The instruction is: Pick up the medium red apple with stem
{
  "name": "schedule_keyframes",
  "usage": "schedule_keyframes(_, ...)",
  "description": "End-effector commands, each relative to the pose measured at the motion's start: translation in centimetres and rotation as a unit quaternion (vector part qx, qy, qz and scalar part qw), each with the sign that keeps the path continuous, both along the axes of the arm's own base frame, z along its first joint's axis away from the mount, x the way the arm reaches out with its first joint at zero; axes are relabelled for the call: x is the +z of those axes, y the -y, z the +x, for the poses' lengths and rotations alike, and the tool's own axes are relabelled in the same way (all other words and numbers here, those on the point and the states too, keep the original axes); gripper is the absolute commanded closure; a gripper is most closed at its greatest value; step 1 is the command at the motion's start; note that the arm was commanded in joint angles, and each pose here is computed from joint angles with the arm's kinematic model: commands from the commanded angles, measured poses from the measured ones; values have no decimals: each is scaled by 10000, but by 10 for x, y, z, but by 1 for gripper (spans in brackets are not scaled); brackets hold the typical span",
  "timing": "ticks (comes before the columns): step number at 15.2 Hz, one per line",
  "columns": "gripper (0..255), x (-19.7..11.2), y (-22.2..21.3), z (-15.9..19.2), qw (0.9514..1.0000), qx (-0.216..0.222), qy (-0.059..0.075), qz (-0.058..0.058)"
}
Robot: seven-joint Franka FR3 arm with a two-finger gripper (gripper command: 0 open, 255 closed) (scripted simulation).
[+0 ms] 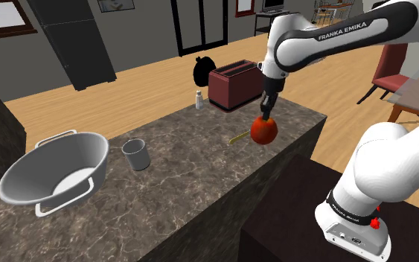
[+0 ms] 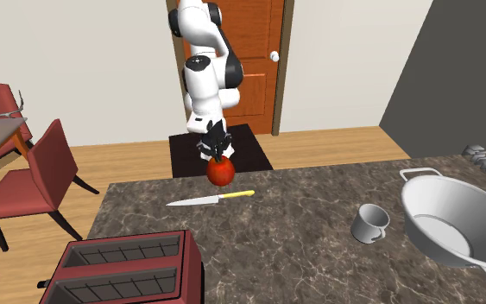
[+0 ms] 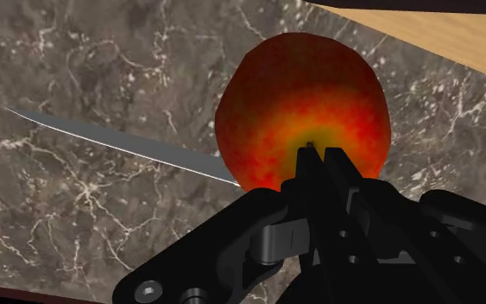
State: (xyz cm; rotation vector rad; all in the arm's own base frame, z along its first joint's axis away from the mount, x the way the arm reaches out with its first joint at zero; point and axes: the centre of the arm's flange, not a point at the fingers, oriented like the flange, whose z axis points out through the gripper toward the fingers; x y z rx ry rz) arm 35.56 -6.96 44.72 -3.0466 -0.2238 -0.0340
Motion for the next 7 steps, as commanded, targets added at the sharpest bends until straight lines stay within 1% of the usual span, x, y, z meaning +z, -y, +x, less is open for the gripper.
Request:
schedule_keyframes(1, 255, 10, 0, -1, 10000, 0, -1, 0)
schedule_keyframes(5, 255, 31, 0, -1, 10000, 0, -1, 0)
schedule_keyframes(7, 255, 32, 0, -1, 10000, 0, -1, 0)
